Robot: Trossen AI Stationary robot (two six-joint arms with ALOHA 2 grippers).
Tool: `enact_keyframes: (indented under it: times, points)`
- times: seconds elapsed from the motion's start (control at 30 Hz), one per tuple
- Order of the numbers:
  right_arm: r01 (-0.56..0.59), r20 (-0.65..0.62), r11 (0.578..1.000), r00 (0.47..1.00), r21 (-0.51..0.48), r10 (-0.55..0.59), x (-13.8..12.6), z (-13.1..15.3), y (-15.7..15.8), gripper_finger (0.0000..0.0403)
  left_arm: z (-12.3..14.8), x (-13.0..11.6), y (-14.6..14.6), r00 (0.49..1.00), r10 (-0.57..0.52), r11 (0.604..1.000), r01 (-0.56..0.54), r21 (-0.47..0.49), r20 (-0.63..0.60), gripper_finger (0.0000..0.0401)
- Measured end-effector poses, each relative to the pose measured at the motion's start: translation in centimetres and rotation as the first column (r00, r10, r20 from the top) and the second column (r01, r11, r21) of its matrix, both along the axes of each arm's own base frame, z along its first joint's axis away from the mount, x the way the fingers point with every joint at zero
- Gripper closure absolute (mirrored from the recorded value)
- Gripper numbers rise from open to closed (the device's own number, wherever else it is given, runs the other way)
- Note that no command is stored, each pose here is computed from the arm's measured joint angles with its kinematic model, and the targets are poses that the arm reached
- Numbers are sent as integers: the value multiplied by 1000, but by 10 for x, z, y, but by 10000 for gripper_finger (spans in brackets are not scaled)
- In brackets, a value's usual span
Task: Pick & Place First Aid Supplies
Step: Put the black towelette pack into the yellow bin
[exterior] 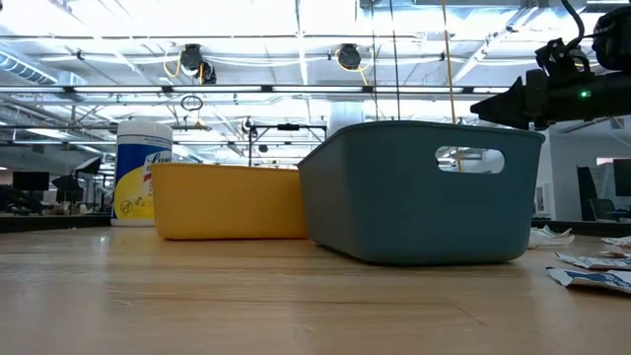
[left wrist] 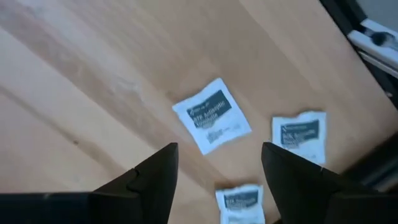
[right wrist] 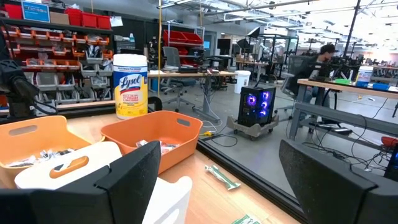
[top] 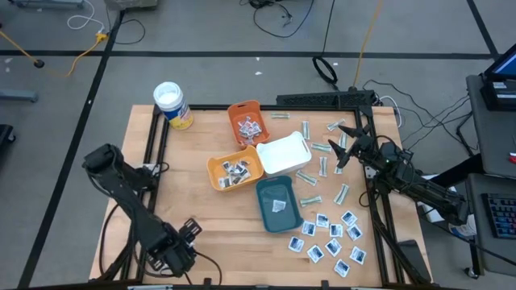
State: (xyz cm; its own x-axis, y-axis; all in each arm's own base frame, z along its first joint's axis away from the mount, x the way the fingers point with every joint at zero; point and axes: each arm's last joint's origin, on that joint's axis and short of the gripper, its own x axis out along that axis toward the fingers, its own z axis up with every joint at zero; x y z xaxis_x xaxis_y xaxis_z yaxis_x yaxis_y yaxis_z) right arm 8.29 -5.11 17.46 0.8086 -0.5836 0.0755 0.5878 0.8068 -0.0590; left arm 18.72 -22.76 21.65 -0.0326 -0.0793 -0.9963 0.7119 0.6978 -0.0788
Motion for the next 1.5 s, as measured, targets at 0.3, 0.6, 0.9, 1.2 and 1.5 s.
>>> enact_keyframes:
  times: [0.3, 0.6, 0.9, 1.2, 1.5]
  points:
    - [0, 0, 1000, 1000, 0, 0, 0, 0, 0, 80, -46, -1, -5, 1000, -4, 1000, 5, 19, -25, 175]
    - [0, 0, 1000, 1000, 0, 0, 0, 0, 0, 80, -77, -2, -3, 998, -2, 999, 5, 53, -61, 177]
    - [0, 0, 1000, 1000, 0, 0, 0, 0, 0, 80, -79, -1, -2, 999, 17, 997, -14, 79, -41, 275]
    - [0, 0, 1000, 1000, 0, 0, 0, 0, 0, 80, -69, -1, 4, 997, 64, 996, -61, 63, -39, 387]
    - [0, 0, 1000, 1000, 0, 0, 0, 0, 0, 80, -26, 1, 30, 987, 160, 987, -159, 20, -35, 385]
